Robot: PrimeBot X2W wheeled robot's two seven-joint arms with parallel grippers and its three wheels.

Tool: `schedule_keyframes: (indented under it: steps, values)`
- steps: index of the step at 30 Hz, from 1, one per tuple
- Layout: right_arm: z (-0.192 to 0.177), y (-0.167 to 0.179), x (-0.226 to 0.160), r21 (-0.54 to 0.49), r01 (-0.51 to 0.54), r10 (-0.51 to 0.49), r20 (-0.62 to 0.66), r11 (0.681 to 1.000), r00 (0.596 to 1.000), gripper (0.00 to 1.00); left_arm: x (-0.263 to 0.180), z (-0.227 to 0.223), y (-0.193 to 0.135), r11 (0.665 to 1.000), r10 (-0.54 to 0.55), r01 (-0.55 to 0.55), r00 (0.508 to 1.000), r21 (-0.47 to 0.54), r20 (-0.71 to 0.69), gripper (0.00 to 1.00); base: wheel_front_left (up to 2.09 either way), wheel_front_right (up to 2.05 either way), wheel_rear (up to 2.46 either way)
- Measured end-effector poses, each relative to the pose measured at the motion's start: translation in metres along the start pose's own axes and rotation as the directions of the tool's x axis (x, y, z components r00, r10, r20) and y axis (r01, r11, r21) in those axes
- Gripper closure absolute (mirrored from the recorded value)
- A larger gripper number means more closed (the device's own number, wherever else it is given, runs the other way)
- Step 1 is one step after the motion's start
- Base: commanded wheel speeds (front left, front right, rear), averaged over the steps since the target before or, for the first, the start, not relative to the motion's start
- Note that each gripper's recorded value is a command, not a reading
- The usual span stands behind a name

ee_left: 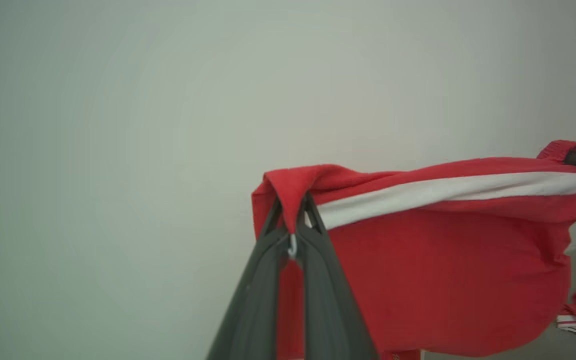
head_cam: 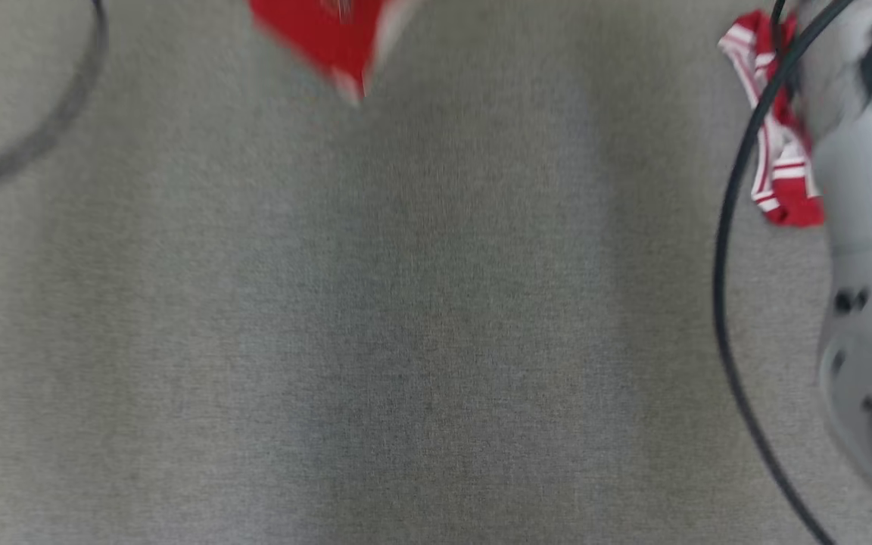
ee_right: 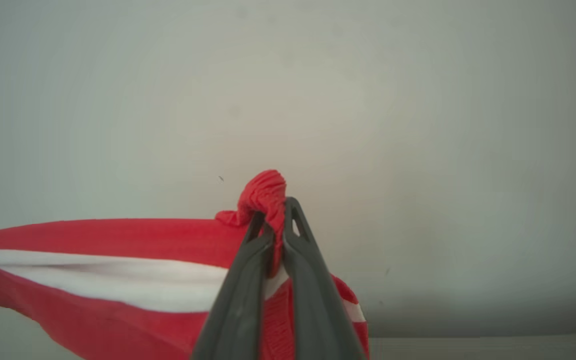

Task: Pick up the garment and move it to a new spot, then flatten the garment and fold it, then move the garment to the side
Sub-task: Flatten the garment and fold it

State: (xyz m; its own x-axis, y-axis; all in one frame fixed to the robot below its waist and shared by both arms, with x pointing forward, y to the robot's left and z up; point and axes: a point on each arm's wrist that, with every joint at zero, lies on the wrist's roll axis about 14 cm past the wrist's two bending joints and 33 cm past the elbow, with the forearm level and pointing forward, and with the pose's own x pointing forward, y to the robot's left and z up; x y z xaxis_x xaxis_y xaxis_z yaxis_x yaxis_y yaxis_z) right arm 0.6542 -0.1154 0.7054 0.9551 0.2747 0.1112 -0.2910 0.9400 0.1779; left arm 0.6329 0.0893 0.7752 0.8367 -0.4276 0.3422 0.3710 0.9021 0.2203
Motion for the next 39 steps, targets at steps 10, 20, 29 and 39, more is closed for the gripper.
schedule_keyframes:
  steps: [10,20,29,39]
  values:
    - [0.013,-0.029,0.054,0.011,0.064,-0.065,0.111,0.998,0.992,1.0,0.06,0.003,0.024,0.999,0.045,-0.043,0.991,-0.02,0.129,1.0,0.0,0.0,0.0]
    - [-0.081,-0.023,0.054,0.021,0.045,-0.045,-0.014,0.999,0.999,1.0,0.038,-0.076,0.021,0.995,0.055,-0.05,0.996,-0.084,0.063,1.0,0.0,0.0,0.0]
    - [-0.159,-0.007,-0.014,0.095,0.024,-0.011,-0.135,0.995,0.991,1.0,-0.036,-0.136,-0.012,0.96,0.08,-0.088,0.996,-0.267,-0.04,1.0,0.0,0.0,0.0]
    - [-0.22,-0.004,-0.118,0.19,0.065,-0.015,-0.251,0.98,0.968,1.0,-0.148,-0.163,-0.064,0.898,0.14,-0.198,0.975,-0.392,-0.171,1.0,0.0,0.0,0.0]
